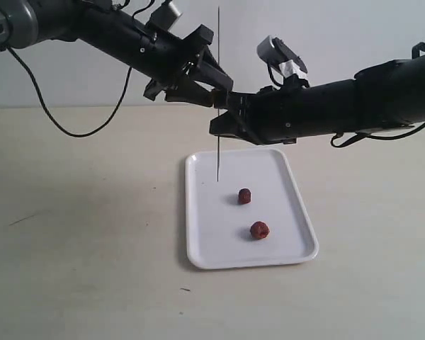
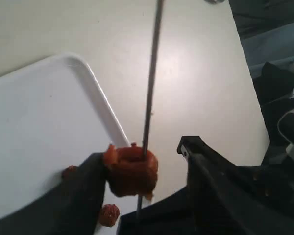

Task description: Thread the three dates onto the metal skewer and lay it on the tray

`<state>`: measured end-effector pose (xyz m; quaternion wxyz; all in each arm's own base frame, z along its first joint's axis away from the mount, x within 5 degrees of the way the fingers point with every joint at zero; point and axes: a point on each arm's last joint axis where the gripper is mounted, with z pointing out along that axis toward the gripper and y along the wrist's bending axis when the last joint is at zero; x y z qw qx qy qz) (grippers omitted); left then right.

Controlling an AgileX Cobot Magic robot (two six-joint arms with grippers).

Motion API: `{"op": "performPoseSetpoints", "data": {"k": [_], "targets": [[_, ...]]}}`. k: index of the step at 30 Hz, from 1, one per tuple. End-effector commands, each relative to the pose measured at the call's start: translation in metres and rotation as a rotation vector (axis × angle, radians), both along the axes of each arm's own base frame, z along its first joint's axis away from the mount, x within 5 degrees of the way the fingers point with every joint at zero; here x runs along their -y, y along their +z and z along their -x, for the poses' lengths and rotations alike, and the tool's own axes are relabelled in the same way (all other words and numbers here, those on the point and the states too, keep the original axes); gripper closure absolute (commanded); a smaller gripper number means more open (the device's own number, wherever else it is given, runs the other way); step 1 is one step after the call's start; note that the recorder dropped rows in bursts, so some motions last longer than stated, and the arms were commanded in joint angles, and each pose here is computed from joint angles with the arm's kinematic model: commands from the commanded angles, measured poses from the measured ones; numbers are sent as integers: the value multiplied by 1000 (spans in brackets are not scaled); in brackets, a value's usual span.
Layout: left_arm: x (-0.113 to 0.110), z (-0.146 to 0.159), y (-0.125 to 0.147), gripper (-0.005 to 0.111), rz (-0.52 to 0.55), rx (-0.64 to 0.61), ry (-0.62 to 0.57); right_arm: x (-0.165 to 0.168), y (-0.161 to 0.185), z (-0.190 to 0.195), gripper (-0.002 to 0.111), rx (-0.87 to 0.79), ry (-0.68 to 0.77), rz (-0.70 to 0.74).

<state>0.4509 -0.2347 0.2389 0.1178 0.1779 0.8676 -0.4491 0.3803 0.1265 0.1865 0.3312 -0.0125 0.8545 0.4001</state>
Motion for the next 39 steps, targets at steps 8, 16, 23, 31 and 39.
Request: {"op": "performPoseSetpoints", "data": {"k": [8, 16, 23, 31, 39], "targets": [[-7, 2, 3, 46, -2, -13, -32, 11, 5, 0, 108, -65, -89, 79], [-18, -3, 0, 46, -40, 35, -42, 47, 34, 11, 108, -95, -131, 207], [6, 13, -15, 54, -264, 161, -200, 88, 71, 32, 108, -127, -255, 335], [59, 53, -32, 55, -677, 531, -671, 87, 104, 65, 108, -112, -140, 411], [95, 81, -37, 55, -613, 757, -1037, 94, 105, 74, 108, -190, -177, 459]]}}
